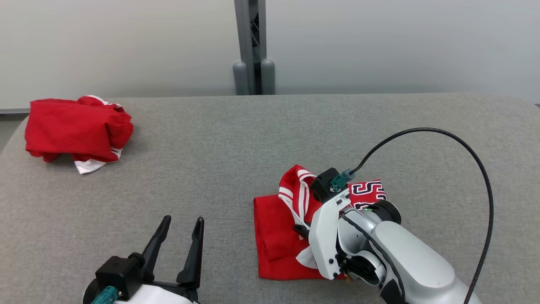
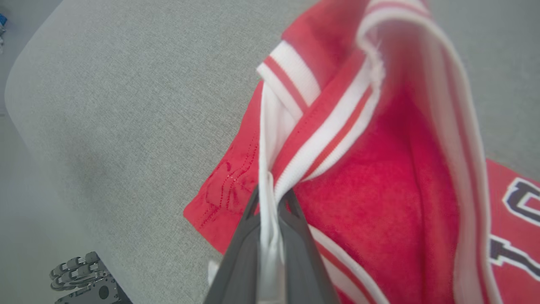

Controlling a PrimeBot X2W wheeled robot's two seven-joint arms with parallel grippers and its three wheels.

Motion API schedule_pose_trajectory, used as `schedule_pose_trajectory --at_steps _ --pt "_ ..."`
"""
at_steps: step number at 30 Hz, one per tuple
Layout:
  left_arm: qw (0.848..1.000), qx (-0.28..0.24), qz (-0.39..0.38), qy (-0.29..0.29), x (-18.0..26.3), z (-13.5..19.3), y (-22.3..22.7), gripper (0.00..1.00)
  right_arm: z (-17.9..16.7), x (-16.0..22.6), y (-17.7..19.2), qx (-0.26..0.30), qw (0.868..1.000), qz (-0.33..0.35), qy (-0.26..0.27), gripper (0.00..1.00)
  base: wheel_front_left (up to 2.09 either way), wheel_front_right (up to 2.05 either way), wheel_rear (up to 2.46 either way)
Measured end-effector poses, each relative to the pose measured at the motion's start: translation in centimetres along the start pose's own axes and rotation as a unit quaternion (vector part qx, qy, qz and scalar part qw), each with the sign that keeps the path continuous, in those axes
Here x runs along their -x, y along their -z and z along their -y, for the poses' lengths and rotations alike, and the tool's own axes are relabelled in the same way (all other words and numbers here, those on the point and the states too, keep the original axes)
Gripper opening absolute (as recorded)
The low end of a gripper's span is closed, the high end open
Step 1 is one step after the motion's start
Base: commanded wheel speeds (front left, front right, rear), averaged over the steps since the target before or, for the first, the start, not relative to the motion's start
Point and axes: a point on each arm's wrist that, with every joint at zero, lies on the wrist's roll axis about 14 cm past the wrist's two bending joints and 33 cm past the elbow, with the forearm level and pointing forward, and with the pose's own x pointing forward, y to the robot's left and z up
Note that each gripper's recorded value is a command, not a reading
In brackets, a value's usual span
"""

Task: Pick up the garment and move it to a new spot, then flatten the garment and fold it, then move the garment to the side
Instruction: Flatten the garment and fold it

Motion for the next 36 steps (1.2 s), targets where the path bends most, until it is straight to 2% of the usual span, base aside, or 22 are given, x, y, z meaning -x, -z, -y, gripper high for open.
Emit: schedule_pose_trajectory --at_steps 7,8,9,10,11,12,24,29,36 --pt "1.000 0.003 0.004 -0.005 0.7 0.0 0.0 1.00 -1.1 -0.8 0.0 0.014 1.000 -0.013 -0.015 0.00 0.00 0.00 0.00" --pt "1.000 0.004 0.004 -0.005 0.8 0.0 0.0 1.00 -1.1 -0.8 -0.1 0.017 1.000 -0.013 -0.016 0.04 0.00 0.00 0.00" --pt "1.000 0.005 0.004 -0.006 0.9 0.0 0.0 1.00 -1.1 -0.9 -0.1 0.019 1.000 -0.015 -0.016 0.27 0.00 0.00 0.00" --pt "1.000 0.005 0.005 -0.005 0.9 0.1 0.0 1.00 -1.1 -0.9 -0.2 0.019 1.000 -0.016 -0.016 0.44 0.00 0.00 0.00" --pt "1.000 0.006 0.005 -0.006 1.0 0.1 0.0 1.00 -1.1 -0.9 -0.3 0.018 1.000 -0.015 -0.015 0.67 0.00 0.00 0.00" --pt "1.000 0.006 0.005 -0.006 1.0 0.1 0.0 1.00 -1.0 -0.9 -0.5 0.016 1.000 -0.011 -0.016 1.00 0.00 0.00 0.00" --pt "1.000 0.006 0.004 0.009 0.6 1.0 0.1 1.00 -0.6 0.5 -6.4 -0.003 0.997 0.071 -0.025 1.00 0.00 0.00 0.00" --pt "1.000 -0.001 0.000 0.018 0.2 1.3 0.3 1.00 1.5 1.7 -9.4 -0.020 0.992 0.122 -0.003 1.00 0.00 0.00 0.00" --pt "1.000 -0.009 -0.012 0.026 -0.4 1.6 0.8 1.00 5.7 2.7 -9.4 -0.039 0.988 0.142 0.049 1.00 0.00 0.00 0.00"
